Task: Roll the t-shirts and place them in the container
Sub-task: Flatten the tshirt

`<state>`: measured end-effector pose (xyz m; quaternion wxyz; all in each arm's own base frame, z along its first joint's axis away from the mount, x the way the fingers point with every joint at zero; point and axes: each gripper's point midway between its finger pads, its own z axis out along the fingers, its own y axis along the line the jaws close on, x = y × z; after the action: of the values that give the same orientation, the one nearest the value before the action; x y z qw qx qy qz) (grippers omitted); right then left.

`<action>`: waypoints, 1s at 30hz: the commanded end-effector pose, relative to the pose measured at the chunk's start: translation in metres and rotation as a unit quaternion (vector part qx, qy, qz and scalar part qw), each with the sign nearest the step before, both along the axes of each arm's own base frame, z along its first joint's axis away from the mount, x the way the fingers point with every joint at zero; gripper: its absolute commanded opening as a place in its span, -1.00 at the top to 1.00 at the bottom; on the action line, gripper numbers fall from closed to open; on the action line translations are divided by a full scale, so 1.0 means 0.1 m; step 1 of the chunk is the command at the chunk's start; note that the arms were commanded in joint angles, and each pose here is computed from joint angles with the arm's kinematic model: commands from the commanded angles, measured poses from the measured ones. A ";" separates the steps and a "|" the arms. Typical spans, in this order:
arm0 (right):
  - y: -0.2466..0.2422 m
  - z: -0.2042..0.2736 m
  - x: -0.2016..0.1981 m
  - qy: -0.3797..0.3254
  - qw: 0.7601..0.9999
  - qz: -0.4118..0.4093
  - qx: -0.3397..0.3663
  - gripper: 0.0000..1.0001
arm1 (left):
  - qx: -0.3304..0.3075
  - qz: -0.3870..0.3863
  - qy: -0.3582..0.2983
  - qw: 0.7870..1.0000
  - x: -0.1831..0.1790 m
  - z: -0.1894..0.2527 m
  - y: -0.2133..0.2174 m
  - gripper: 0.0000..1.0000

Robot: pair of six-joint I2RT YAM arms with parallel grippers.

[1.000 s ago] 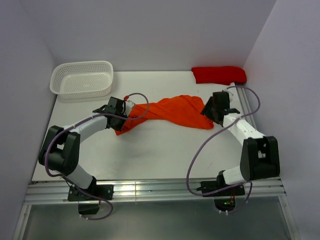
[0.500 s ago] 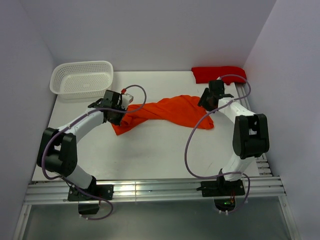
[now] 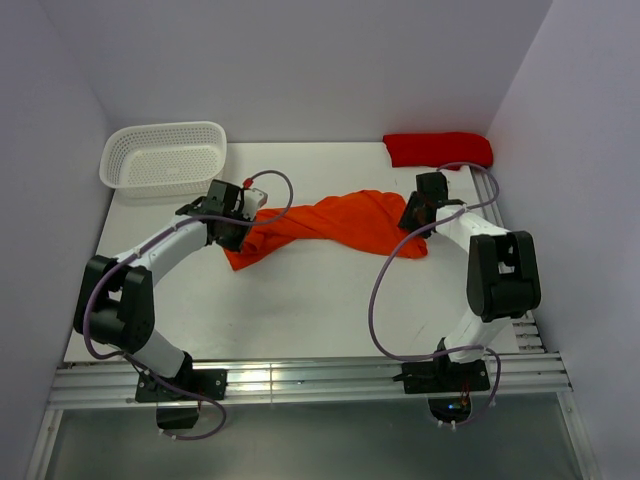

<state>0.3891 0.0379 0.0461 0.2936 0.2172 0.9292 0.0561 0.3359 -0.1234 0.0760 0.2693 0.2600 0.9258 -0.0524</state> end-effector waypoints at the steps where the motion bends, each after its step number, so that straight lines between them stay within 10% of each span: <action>1: 0.02 0.17 0.20 -0.029 1.000 0.011 -0.002 0.14 | -0.018 -0.004 -0.025 1.000 0.11 0.23 -0.06 0.99; 9: 0.01 0.42 0.25 -0.044 0.999 0.014 -0.010 1.00 | -0.024 0.006 -0.042 0.999 0.18 0.39 -0.04 0.99; 24: -0.25 2.56 0.09 -0.248 0.967 -0.046 -0.032 1.00 | -0.076 0.054 -0.134 0.987 0.42 1.54 0.51 0.99; 30: -0.23 2.82 -0.05 -0.267 0.963 -0.038 -0.025 1.00 | -0.123 -0.002 -0.068 0.990 0.25 1.16 0.27 0.99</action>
<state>0.3878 0.0193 0.3257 0.5436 0.2169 0.8062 0.0865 0.3790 -0.0699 0.2178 0.4044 0.1850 0.8922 -0.0791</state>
